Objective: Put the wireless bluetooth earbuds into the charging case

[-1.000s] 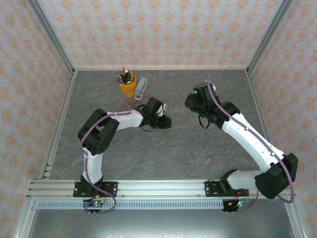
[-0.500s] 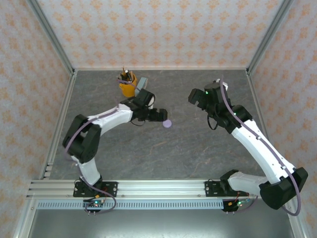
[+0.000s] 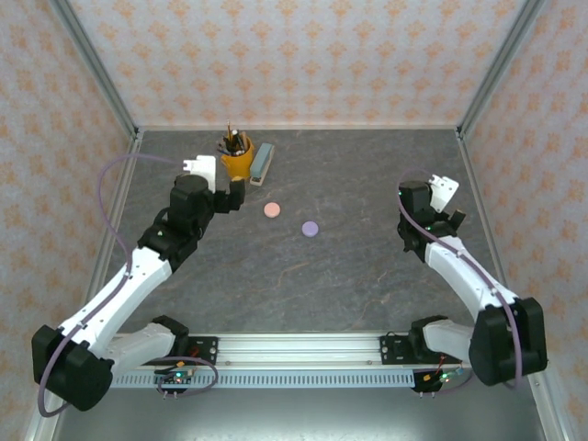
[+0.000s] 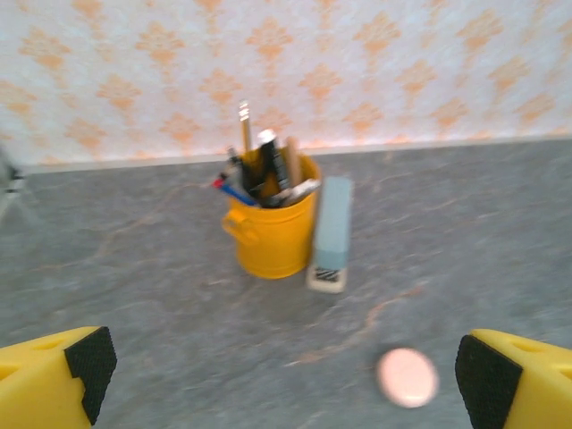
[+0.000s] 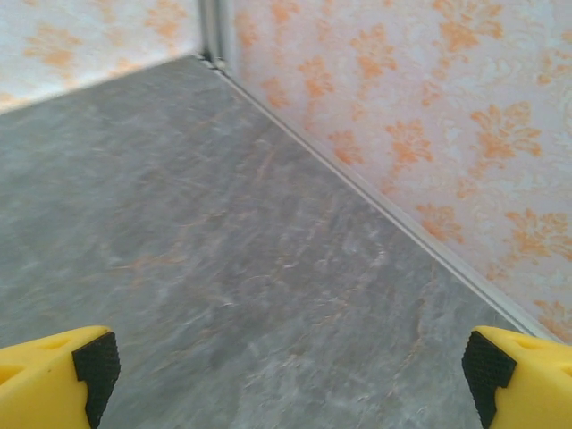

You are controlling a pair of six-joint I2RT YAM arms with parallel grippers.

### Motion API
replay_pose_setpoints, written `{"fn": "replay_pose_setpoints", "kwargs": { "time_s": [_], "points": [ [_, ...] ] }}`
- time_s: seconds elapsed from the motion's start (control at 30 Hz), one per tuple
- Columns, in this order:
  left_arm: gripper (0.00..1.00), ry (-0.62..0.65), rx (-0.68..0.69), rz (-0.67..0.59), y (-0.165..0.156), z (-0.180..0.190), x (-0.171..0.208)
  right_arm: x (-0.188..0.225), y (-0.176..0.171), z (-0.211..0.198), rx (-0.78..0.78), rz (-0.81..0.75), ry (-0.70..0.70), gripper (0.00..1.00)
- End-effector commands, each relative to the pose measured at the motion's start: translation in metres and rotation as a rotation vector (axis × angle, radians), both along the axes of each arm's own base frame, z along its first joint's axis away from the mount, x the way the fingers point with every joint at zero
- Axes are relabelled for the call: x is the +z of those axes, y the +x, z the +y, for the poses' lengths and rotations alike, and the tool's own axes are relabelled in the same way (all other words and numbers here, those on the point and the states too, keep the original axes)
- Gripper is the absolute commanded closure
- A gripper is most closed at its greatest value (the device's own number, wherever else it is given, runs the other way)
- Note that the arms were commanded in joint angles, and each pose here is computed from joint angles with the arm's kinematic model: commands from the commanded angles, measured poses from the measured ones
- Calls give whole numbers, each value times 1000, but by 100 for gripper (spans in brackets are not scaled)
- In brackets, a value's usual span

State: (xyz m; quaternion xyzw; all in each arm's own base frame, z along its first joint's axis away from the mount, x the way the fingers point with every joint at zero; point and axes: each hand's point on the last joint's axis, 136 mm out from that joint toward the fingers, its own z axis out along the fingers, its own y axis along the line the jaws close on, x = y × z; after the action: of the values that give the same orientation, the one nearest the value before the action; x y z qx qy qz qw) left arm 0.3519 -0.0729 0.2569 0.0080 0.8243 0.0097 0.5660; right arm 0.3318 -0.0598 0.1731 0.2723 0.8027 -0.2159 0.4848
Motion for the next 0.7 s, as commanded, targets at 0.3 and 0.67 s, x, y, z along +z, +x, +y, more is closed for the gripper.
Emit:
{"fn": "replay_pose_setpoints", "kwargs": {
  "time_s": [0.3, 0.67],
  "points": [
    [0, 165, 246, -108, 10, 82, -66, -49, 44, 4, 123, -70, -85, 0],
    [0, 63, 179, -11, 31, 86, -146, -76, 53, 29, 396, -199, 30, 0]
  ]
}}
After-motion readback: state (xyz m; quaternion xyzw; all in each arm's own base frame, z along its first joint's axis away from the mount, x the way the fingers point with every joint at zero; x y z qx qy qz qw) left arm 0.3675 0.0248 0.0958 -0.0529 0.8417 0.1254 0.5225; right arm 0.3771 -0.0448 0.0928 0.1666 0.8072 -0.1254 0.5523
